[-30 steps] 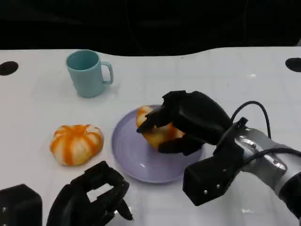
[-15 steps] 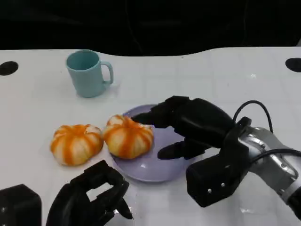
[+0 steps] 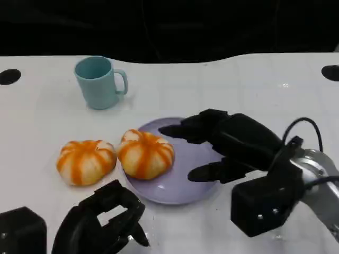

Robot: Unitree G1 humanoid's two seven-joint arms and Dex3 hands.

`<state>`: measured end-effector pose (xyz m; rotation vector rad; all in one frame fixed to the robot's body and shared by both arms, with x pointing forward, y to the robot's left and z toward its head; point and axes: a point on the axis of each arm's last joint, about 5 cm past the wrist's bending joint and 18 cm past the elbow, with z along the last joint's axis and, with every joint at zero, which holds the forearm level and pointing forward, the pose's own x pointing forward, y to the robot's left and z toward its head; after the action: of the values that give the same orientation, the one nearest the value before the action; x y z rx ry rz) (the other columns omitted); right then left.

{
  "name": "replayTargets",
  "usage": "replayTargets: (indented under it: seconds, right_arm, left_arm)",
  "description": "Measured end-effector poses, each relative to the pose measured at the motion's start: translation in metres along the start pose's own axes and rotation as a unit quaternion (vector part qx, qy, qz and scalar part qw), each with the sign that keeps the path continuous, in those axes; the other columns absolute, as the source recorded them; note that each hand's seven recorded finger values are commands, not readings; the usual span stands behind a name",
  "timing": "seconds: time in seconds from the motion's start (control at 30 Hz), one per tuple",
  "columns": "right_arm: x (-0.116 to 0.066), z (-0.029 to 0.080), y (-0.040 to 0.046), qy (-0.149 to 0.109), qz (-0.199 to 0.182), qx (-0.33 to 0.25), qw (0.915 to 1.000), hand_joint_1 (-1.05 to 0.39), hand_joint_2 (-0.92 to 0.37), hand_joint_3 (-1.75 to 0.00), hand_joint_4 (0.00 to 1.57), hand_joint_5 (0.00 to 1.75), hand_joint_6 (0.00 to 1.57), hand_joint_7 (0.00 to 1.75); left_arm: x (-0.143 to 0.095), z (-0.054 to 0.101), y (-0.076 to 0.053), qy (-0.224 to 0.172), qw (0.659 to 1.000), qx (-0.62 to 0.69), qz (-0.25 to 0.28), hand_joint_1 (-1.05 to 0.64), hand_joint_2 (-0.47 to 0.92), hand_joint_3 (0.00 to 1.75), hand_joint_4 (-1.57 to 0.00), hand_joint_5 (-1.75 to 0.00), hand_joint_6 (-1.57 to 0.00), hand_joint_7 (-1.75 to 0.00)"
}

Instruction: Grasp the bread from the table and place it into the plate.

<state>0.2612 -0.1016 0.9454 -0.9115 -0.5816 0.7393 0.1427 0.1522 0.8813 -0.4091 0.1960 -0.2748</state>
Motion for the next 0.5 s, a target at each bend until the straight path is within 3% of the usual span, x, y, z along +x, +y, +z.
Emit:
replayTargets:
  seconds: [0.1, 0.17, 0.33, 0.47, 0.5]
  right_arm:
    - [-0.012, -0.002, -0.0008, 0.001, -0.028, 0.018, 0.9994, -0.66, -0.92, -0.3, 0.37, 0.52, 0.5, 0.11]
    - [-0.018, -0.002, -0.0012, 0.0, -0.042, 0.03, 0.9987, -0.63, -0.92, -0.3, 0.37, 0.81, 0.58, 0.16]
    - [-0.039, -0.006, 0.0027, -0.001, -0.075, 0.066, 0.995, -0.59, -0.92, -0.29, 0.42, 1.06, 0.69, 0.25]
    - [-0.06, -0.008, 0.0084, 0.005, -0.103, 0.117, 0.9878, -0.52, -0.92, -0.25, 0.51, 1.24, 0.76, 0.44]
    - [-0.064, -0.008, 0.0102, 0.006, -0.105, 0.126, 0.9865, -0.52, -0.92, -0.26, 0.53, 1.27, 0.73, 0.57]
  left_arm:
    - [0.0, 0.0, 0.0, 0.001, 1.0, -0.001, 0.001, -0.53, 0.92, 0.3, -0.71, -1.75, -0.7, -1.46]
    - [0.0, 0.0, 0.0, 0.001, 1.0, -0.001, 0.0, -0.54, 0.92, 0.31, -0.71, -1.75, -0.7, -1.45]
    - [0.0, 0.001, 0.0, 0.0, 1.0, -0.001, 0.001, -0.55, 0.92, 0.31, -0.71, -1.75, -0.7, -1.44]
    - [0.0, 0.001, 0.0, 0.001, 1.0, -0.004, 0.001, -0.54, 0.92, 0.3, -0.71, -1.75, -0.69, -1.44]
    - [0.0, 0.001, 0.0, 0.001, 1.0, -0.005, 0.001, -0.54, 0.92, 0.3, -0.71, -1.75, -0.69, -1.44]
